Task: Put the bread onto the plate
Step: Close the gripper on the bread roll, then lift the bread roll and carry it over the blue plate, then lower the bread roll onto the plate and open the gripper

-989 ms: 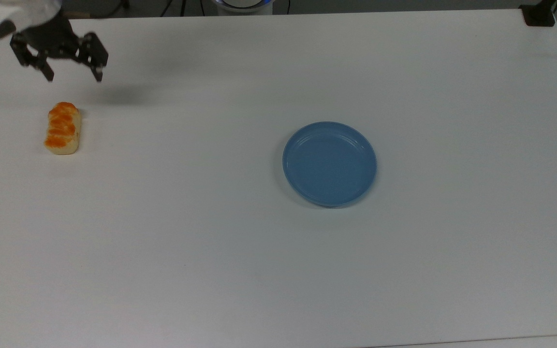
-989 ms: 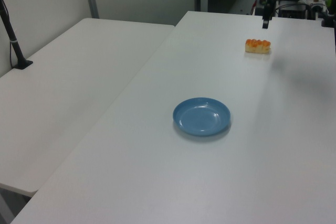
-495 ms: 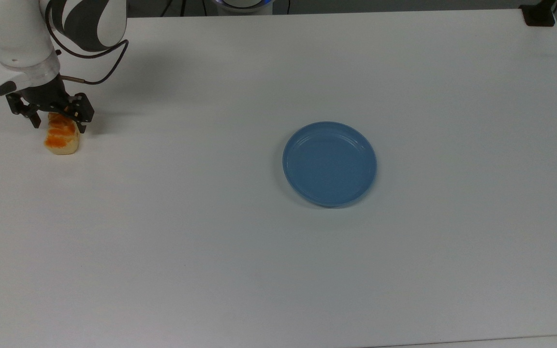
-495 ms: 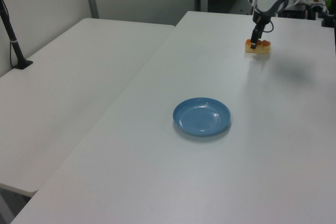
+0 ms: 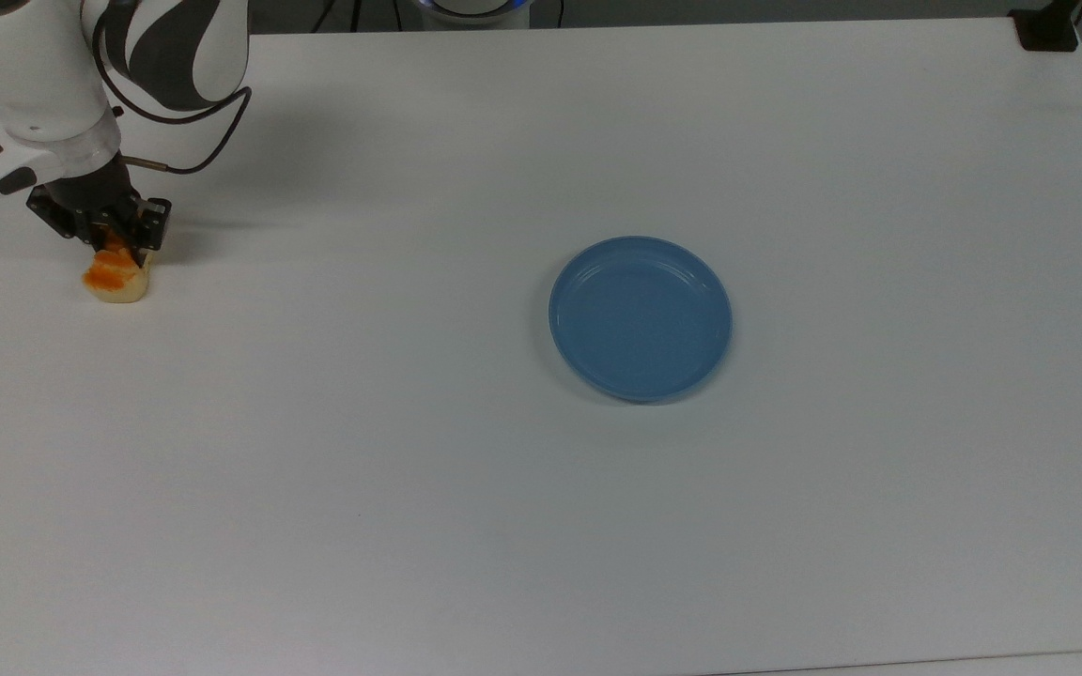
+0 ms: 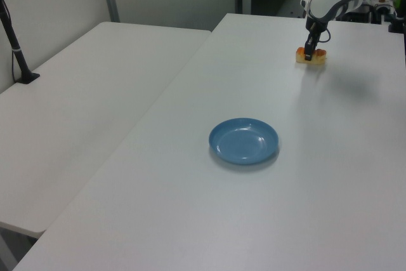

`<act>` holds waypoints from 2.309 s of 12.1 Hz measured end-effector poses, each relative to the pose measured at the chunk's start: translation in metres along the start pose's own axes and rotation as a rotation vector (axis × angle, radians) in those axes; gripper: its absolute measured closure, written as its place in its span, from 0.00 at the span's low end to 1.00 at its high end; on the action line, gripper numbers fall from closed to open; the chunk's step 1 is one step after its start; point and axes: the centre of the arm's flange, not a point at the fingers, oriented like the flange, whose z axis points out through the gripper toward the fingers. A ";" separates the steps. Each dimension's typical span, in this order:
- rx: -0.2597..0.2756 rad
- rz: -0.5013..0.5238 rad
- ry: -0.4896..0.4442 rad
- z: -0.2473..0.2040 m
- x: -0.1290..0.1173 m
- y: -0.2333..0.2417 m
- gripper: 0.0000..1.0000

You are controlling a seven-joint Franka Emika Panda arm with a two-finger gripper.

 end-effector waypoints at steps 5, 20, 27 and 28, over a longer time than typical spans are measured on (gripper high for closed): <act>0.100 0.124 -0.021 -0.115 0.059 -0.165 0.74; 0.031 0.438 -0.032 -0.080 0.035 -0.555 0.72; 0.065 0.506 0.003 -0.121 0.058 -0.535 0.03; 0.058 0.508 -0.015 -0.159 0.060 -0.507 0.00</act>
